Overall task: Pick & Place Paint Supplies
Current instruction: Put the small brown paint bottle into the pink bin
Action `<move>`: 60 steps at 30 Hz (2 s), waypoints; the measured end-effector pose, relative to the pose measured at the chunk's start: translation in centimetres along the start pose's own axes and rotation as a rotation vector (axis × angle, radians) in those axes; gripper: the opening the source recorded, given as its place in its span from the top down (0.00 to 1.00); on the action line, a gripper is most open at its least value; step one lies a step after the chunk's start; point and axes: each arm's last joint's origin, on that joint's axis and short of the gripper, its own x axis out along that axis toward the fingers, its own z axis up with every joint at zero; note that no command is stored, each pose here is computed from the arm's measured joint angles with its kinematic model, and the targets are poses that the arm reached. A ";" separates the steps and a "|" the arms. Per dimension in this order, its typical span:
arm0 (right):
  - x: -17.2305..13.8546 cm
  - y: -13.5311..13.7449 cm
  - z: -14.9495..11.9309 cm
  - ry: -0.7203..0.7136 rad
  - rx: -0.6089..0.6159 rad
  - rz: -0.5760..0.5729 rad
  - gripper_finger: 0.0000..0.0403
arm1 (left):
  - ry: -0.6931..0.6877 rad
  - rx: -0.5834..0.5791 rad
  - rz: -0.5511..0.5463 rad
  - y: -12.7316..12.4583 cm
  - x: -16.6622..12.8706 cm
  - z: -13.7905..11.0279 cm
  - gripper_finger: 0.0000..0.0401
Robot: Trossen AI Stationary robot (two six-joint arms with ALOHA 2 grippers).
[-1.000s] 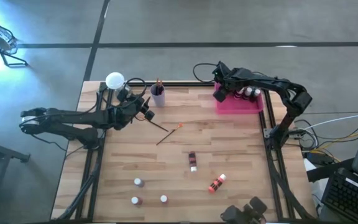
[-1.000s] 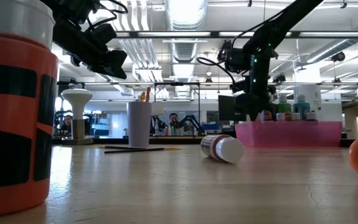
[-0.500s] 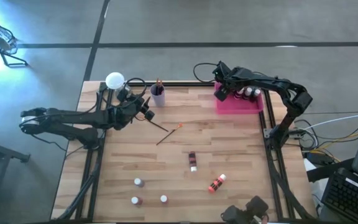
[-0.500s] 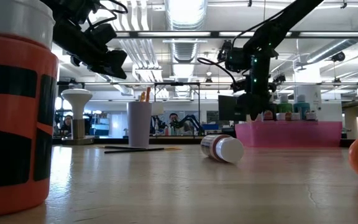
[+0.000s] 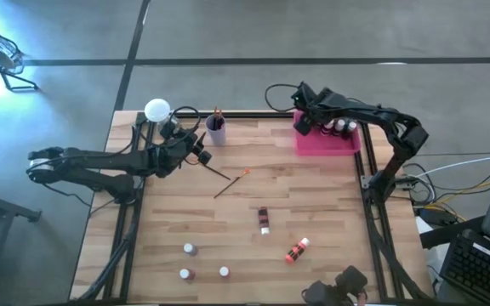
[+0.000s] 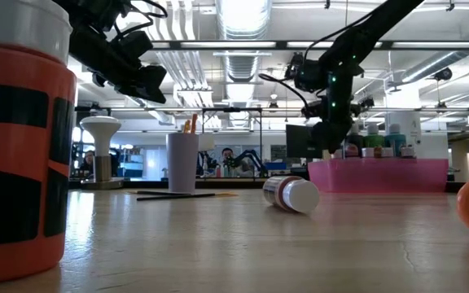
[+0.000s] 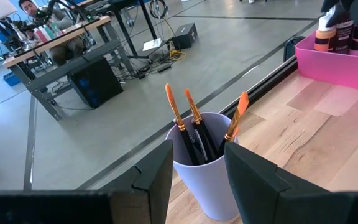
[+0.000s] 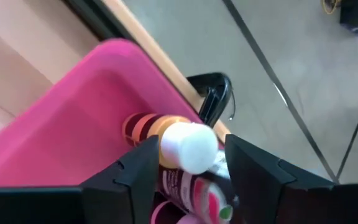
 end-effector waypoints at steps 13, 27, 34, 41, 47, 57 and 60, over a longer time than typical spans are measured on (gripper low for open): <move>-6.6 -3.0 0.1 -0.270 0.123 -0.008 0.70 | 0.000 0.000 0.000 0.0 0.0 0.0 0.62; -18.5 -5.8 -4.4 -0.699 0.179 0.265 0.89 | 0.000 0.000 0.000 0.0 0.0 0.0 0.62; -22.7 -5.4 -6.6 -0.916 0.084 0.533 0.94 | 0.000 0.000 0.000 0.0 0.0 0.0 0.62; -24.3 -2.5 -7.6 -0.926 -0.064 0.654 0.98 | 0.000 0.000 0.000 0.0 0.0 0.0 0.62; -24.2 0.6 -8.9 -0.787 -0.151 0.756 0.97 | 0.000 0.000 0.000 0.0 0.0 0.0 0.62; -25.0 6.0 -10.6 -0.657 -0.228 0.764 0.98 | 0.000 0.000 0.000 0.0 0.0 0.0 0.62; -25.2 7.5 -11.6 -0.591 -0.283 0.783 0.98 | 0.000 0.000 0.000 0.0 0.0 0.0 0.62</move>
